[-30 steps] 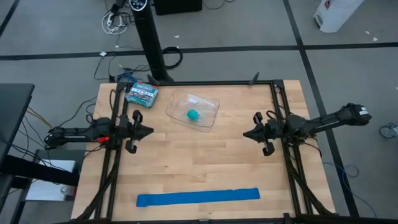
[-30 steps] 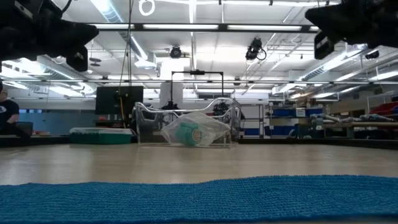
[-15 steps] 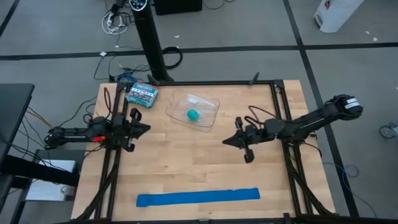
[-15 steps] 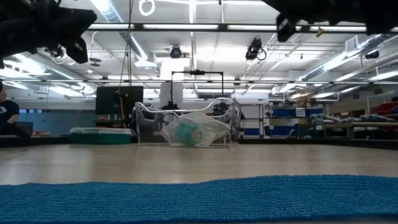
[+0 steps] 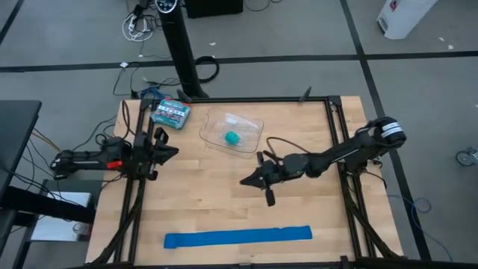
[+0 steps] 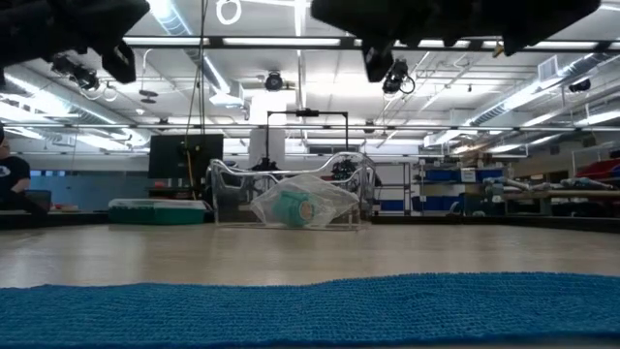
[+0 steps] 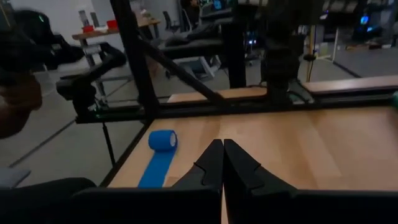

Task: Roll bandage
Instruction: Roll the blue bandage

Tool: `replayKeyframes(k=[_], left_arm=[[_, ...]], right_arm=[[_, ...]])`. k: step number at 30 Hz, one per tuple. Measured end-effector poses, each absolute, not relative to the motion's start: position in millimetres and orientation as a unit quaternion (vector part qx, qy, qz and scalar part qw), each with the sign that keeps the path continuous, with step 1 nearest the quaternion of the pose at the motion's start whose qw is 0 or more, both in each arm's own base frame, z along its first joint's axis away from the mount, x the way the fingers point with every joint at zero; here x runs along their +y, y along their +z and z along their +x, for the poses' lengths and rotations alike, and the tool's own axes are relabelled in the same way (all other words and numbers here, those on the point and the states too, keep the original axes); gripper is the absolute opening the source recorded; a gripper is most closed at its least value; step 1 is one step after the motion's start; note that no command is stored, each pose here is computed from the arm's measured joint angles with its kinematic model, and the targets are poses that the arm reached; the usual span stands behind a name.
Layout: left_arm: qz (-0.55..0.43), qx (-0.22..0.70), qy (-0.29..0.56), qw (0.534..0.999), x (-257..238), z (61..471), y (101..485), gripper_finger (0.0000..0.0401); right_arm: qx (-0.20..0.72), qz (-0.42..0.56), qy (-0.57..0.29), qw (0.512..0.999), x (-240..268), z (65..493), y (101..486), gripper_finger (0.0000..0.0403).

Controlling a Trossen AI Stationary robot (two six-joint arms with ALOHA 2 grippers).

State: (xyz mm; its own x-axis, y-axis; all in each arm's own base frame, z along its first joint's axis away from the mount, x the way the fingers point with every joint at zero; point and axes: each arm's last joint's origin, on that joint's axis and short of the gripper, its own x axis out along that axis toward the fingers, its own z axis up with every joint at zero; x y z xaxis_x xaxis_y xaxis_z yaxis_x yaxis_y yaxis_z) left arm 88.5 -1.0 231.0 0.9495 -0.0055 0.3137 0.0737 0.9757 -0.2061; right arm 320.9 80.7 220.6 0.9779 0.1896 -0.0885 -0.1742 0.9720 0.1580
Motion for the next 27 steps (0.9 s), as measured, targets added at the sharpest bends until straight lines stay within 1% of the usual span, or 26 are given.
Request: replayKeyframes(k=[3,8,13,17,21,27], left_arm=[[-0.094,-0.152,-0.016,0.984,-1,88,250,0.0037],[-0.078,-0.107,-0.017,0.991,-1,90,284,0.0037],[-0.076,-0.079,-0.064,0.992,-4,98,309,0.0037],[-0.071,-0.051,-0.108,0.99,-9,105,317,0.0037],[-0.058,-0.025,-0.14,0.988,-17,116,316,0.0037],[-0.045,0.012,-0.151,0.987,-32,138,314,0.0037]], right_arm=[[0.055,0.073,0.102,0.991,91,335,218,0.0001],[0.057,0.055,0.131,0.988,106,358,221,0.0],[0.074,0.05,0.137,0.987,113,375,227,0.0],[0.094,0.046,0.135,0.985,115,382,237,0.0],[0.095,0.037,0.137,0.985,117,384,242,0.0],[0.094,0.032,0.135,0.986,114,385,243,0.0]])
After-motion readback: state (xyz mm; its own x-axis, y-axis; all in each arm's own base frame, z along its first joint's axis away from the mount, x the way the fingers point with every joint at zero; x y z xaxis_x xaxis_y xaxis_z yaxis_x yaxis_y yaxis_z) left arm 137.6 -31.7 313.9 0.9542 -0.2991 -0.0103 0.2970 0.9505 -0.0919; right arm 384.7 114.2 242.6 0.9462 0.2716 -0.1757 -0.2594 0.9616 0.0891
